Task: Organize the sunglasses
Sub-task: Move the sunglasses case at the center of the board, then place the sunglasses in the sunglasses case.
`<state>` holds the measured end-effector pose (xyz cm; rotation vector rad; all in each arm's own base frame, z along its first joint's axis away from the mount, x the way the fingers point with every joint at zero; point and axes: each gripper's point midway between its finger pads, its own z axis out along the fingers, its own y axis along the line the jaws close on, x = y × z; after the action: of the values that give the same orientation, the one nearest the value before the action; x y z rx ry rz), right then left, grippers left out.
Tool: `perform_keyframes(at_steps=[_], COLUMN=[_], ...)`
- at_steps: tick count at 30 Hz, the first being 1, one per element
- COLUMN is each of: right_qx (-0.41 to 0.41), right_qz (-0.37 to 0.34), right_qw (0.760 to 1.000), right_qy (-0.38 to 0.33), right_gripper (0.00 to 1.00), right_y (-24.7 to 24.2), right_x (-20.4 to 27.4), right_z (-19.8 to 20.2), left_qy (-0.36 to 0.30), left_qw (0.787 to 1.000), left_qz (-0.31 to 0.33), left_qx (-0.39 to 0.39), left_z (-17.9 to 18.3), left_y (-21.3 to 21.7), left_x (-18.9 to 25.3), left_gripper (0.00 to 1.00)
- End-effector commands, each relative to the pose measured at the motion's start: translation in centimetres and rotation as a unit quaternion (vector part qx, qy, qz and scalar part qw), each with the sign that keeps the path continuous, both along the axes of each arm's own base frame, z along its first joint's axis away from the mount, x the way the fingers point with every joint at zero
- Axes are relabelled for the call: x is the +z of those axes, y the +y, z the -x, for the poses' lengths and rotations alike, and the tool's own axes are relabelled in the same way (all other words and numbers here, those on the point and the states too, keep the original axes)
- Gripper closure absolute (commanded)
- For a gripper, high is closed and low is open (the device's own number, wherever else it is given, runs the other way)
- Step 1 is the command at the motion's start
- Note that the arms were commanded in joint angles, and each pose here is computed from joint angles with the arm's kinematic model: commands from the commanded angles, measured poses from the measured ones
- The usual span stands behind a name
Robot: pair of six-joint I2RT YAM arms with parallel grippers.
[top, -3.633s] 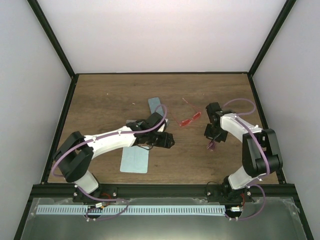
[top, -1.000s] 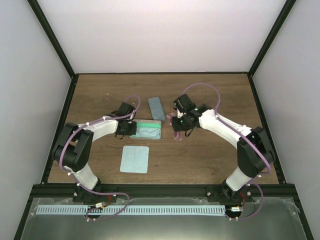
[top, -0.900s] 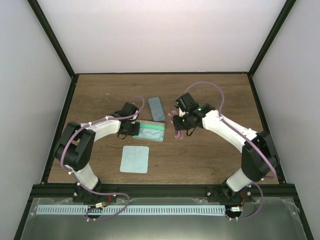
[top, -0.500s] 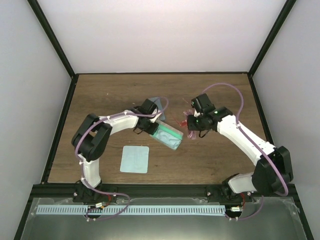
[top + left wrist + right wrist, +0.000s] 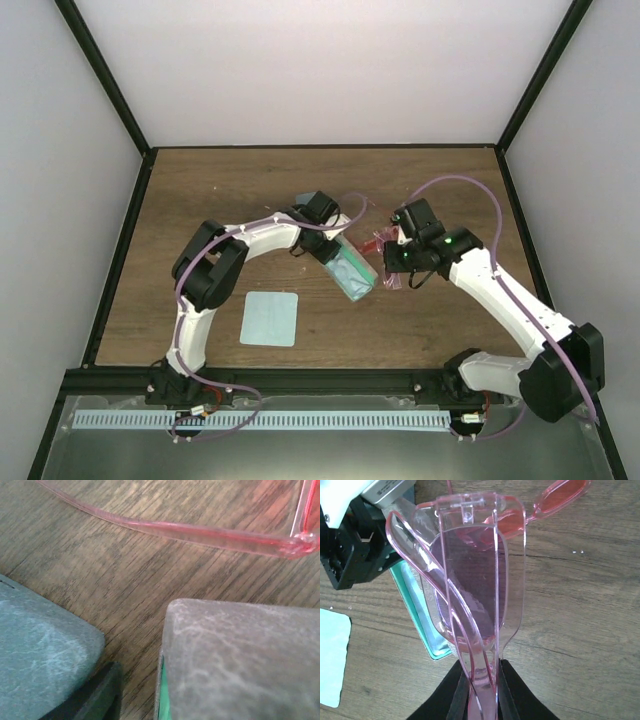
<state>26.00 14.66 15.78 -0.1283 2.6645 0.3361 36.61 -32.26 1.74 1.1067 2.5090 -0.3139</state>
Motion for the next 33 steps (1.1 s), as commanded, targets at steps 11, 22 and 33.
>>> perform_keyframes(at_steps=[11, 22, 33], right_qx=[0.106, 0.172, 0.240], right_qz=[-0.013, -0.013, 0.011], right_qw=[0.993, 0.984, 0.970], right_qy=[-0.051, -0.036, -0.036], right_gripper=[0.91, 0.91, 0.91], right_y=[3.8, 8.7, 11.0], right_x=[3.7, 1.6, -1.7], right_z=[-2.2, -2.3, -3.2], left_qy=[-0.030, -0.096, -0.109], left_qw=[0.999, 0.980, 0.965], left_qz=[0.020, 0.036, 0.037], left_qx=[0.026, 0.173, 0.237], left_z=[2.1, 0.0, 4.4], left_y=[2.3, 6.4, 11.7], left_x=[4.8, 9.3, 10.5], left_gripper=[0.30, 0.30, 0.29])
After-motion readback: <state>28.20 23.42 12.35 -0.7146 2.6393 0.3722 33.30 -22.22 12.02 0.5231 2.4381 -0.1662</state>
